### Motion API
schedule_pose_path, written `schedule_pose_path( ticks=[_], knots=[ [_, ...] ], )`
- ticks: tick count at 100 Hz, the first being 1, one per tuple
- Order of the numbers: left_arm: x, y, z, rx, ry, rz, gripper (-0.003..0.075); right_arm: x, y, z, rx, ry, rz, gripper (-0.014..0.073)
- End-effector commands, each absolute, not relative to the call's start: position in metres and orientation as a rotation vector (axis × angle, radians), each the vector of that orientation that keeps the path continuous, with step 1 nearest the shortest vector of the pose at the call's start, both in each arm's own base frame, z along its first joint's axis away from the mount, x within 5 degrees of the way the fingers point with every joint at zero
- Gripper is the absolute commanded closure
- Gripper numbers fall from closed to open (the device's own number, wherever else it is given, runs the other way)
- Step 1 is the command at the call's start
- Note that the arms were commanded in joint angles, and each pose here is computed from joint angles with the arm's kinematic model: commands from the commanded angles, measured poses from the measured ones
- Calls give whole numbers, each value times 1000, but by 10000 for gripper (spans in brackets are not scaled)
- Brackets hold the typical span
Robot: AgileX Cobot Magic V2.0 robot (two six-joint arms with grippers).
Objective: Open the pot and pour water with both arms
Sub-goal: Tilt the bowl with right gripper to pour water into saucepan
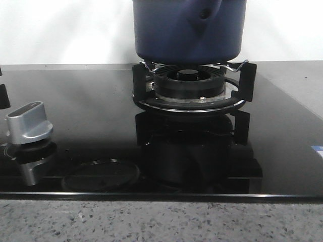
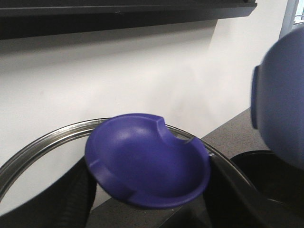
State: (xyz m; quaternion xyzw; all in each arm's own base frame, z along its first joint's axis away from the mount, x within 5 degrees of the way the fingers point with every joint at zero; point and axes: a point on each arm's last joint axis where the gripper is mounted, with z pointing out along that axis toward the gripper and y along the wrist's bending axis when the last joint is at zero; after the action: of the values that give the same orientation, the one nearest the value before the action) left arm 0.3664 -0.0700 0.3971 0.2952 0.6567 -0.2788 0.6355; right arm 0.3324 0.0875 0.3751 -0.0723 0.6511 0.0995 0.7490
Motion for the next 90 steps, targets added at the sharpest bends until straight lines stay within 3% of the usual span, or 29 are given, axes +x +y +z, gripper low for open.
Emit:
schedule_pose_path(
  ticks=[1,44,90],
  knots=[
    [349,-70,434,633,1378,-675,417,325,81,417,-149,1409,215,642],
    [348,-71,434,637,1377,-680,416,309,43,484,-127,1840,129,642],
    [334,-126,433,752,1339,-807,416,290,-50,455,173,2239,-51,642]
  ],
)
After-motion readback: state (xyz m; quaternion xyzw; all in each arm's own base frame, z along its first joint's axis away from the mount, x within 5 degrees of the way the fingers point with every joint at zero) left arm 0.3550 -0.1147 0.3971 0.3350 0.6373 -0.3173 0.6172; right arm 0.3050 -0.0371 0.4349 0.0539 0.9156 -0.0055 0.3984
